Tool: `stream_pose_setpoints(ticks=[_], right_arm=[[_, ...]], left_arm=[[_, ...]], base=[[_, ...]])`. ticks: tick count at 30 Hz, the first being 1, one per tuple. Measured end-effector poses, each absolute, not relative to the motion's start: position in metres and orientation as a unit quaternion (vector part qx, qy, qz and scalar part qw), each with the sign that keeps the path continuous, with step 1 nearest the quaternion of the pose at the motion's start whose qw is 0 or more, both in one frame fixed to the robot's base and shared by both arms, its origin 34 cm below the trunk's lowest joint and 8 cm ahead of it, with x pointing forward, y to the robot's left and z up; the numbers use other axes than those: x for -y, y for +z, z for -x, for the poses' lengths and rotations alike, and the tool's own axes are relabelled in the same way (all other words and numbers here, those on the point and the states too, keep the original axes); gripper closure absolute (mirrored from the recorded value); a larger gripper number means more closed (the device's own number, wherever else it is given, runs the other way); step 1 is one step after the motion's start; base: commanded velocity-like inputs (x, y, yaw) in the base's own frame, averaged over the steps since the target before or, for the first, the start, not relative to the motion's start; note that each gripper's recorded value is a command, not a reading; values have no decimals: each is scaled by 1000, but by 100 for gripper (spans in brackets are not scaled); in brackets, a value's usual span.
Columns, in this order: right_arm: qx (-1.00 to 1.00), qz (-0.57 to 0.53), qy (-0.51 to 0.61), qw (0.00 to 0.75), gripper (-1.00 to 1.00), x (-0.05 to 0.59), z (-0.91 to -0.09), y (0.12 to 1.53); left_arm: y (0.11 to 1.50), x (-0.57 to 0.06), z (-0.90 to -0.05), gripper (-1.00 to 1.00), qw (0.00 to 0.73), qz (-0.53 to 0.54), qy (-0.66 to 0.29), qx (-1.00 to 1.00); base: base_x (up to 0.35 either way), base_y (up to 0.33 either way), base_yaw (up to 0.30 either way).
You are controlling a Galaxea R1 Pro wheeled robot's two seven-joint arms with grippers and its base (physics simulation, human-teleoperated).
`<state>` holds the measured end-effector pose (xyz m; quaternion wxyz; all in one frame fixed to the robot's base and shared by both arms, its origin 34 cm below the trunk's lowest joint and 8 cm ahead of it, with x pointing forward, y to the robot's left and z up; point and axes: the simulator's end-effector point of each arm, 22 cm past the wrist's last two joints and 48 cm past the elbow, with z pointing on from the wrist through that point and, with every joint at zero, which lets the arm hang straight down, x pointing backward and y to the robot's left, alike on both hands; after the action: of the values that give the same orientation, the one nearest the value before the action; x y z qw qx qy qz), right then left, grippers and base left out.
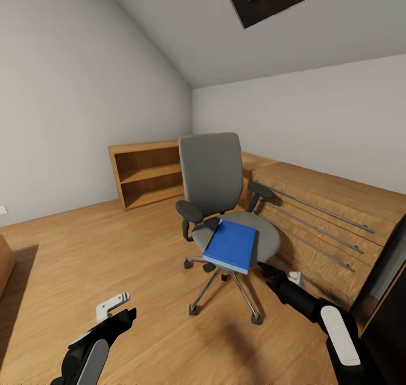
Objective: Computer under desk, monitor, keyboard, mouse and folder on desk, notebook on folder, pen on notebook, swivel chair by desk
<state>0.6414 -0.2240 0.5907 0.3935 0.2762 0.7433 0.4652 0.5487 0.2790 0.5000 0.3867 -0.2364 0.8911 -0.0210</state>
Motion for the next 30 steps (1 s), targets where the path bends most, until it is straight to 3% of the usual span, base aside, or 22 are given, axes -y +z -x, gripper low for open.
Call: stream_pose_setpoints(ticks=[30], right_arm=[[-731,-291,466,405,-100,232,-633,548]], left_arm=[[455,-278,-537,-100,387,236,-22,-891]], base=[[0,0,0]])
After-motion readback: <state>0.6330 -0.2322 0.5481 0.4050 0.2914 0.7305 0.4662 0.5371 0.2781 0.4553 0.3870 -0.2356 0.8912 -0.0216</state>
